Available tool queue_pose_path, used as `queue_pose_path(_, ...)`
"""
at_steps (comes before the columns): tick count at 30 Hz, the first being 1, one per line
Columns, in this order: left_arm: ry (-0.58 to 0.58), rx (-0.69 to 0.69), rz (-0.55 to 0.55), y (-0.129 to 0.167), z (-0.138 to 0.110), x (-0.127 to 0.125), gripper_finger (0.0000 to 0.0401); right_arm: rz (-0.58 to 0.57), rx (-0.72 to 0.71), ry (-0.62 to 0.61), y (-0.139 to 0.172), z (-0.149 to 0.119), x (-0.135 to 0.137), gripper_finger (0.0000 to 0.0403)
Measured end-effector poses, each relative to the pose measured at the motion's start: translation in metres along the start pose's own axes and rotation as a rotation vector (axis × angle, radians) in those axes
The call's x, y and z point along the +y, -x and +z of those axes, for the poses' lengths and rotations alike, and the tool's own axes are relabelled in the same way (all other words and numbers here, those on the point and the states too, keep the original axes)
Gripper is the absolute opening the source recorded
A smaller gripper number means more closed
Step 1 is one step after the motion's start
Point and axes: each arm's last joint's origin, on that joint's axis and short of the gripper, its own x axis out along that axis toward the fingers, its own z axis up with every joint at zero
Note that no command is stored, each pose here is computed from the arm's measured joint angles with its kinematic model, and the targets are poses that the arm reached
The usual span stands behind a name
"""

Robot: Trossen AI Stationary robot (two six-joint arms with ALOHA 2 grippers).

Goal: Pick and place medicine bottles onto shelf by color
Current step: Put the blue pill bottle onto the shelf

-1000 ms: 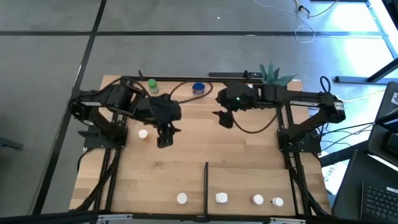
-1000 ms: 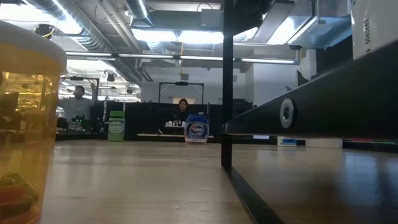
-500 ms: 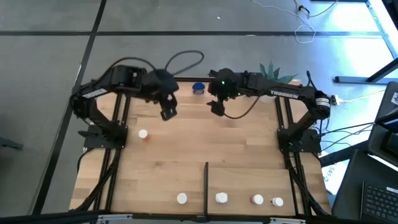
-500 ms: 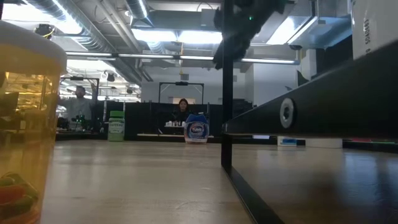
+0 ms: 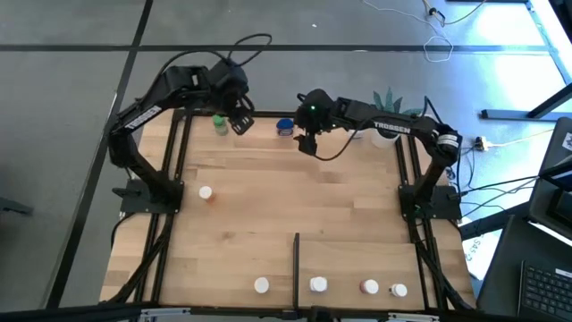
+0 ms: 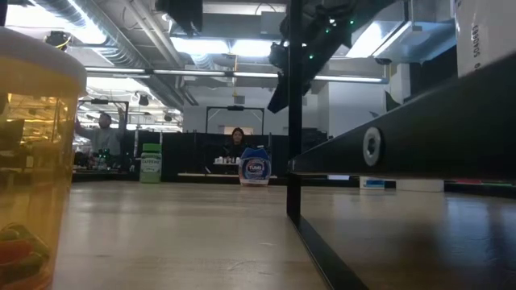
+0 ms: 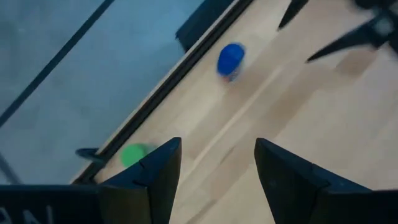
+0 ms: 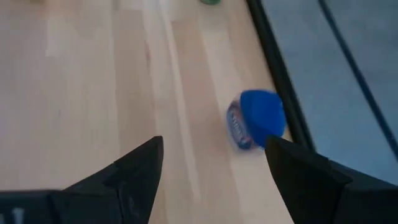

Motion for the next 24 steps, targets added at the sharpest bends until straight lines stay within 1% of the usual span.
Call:
queue_pose_path(4,-0.031,0.049,0.043,-0.020,-0.002,0.013,0.0198,-0.096,0.016,-0.009,-0.006,0.000,-0.003,0.0282)
queue_pose_path(6,-0.059,0.050,0.028,-0.035,-0.001,0.016,0.0198,-0.114,0.024,-0.006,-0.006,-0.001,-0.004,0.0282)
queue_pose_path(9,-0.125,0.031,-0.088,-0.057,0.000,0.019,0.0198,-0.102,0.033,-0.006,-0.006,-0.002,-0.003,0.0282)
queue_pose_path(11,-0.167,-0.004,-0.176,-0.072,0.001,0.022,0.0198,-0.077,0.030,-0.006,-0.006,-0.002,-0.002,0.0282)
queue_pose_path(13,-0.222,-0.036,-0.239,-0.086,0.000,0.025,0.0198,-0.057,0.033,-0.007,-0.006,-0.003,-0.002,0.0282)
queue_pose_path(19,-0.418,-0.124,-0.363,-0.122,-0.009,0.032,0.0198,-0.052,0.045,-0.007,-0.006,-0.004,-0.001,0.0282)
queue_pose_path(22,-0.468,-0.147,-0.394,-0.137,-0.017,0.035,0.0198,-0.052,0.046,-0.007,-0.006,-0.004,-0.001,0.0282)
queue_pose_path(24,-0.479,-0.153,-0.386,-0.147,-0.022,0.037,0.0198,-0.052,0.046,-0.007,-0.006,-0.004,-0.001,0.0282)
